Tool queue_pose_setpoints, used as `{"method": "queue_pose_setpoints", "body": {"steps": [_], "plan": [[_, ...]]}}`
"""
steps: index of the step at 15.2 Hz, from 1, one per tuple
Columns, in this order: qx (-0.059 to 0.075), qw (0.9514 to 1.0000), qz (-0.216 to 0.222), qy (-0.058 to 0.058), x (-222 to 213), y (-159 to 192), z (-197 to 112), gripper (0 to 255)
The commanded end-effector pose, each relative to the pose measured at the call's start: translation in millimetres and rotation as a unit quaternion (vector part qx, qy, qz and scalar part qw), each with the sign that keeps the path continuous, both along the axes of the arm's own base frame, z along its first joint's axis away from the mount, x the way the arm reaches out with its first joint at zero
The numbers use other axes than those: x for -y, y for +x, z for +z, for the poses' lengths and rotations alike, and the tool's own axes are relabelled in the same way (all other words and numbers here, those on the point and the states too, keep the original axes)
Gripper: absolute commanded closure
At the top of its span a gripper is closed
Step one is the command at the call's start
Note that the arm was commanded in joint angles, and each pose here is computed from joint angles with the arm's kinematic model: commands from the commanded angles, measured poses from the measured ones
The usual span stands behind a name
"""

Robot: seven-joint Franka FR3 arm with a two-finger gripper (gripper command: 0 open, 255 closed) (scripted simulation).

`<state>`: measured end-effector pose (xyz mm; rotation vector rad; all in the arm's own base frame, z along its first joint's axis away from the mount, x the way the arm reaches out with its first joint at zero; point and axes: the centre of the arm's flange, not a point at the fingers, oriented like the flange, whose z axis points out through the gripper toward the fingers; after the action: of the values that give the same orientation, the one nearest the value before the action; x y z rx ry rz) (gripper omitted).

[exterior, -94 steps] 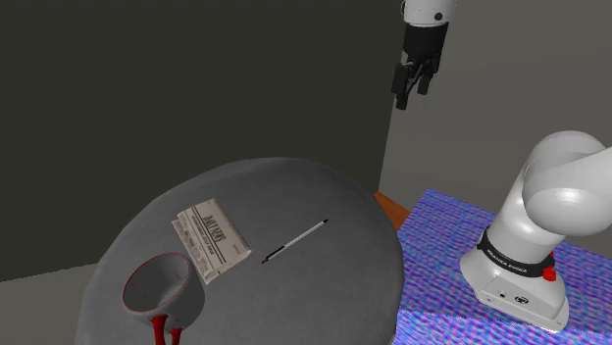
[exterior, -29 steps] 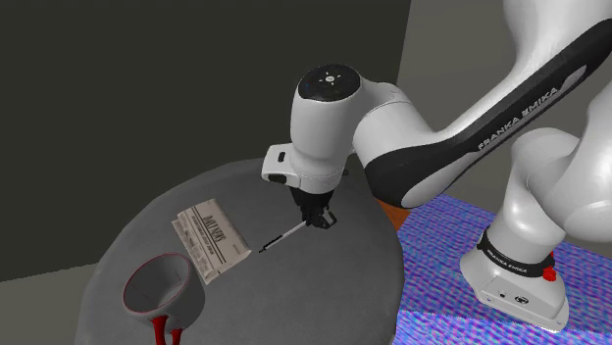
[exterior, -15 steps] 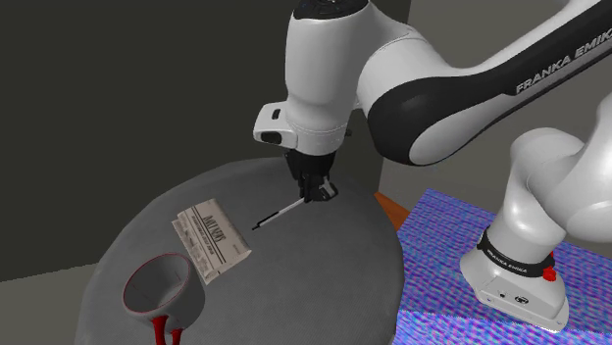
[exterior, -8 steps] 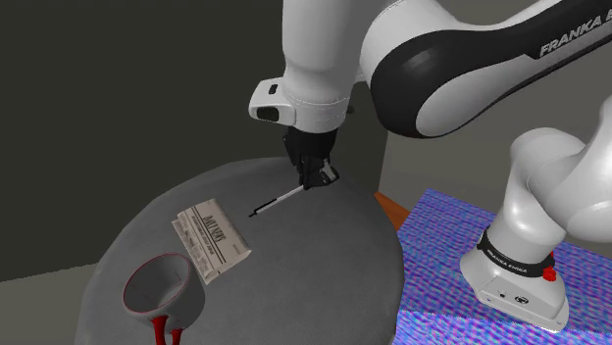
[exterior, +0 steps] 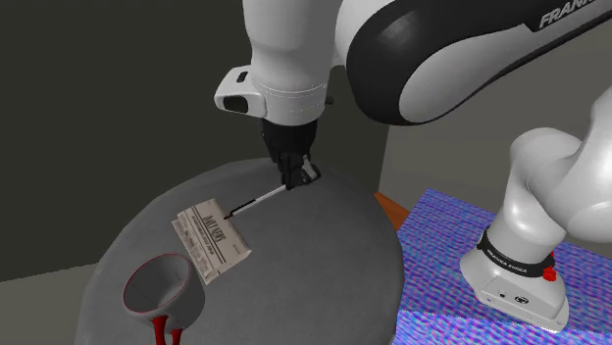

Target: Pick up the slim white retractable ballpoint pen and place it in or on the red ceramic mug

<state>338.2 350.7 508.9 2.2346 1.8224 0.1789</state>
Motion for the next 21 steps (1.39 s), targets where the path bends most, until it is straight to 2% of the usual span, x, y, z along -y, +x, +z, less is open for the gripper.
{"method": "queue_pose_setpoints", "body": {"steps": [1,15,21], "plan": [[0.000,1.0000,0.000,0.000,-25,6,5,255],[0.000,1.0000,0.000,0.000,-210,40,18,255],[0.000,1.0000,0.000,0.000,-210,40,-13,255]]}}
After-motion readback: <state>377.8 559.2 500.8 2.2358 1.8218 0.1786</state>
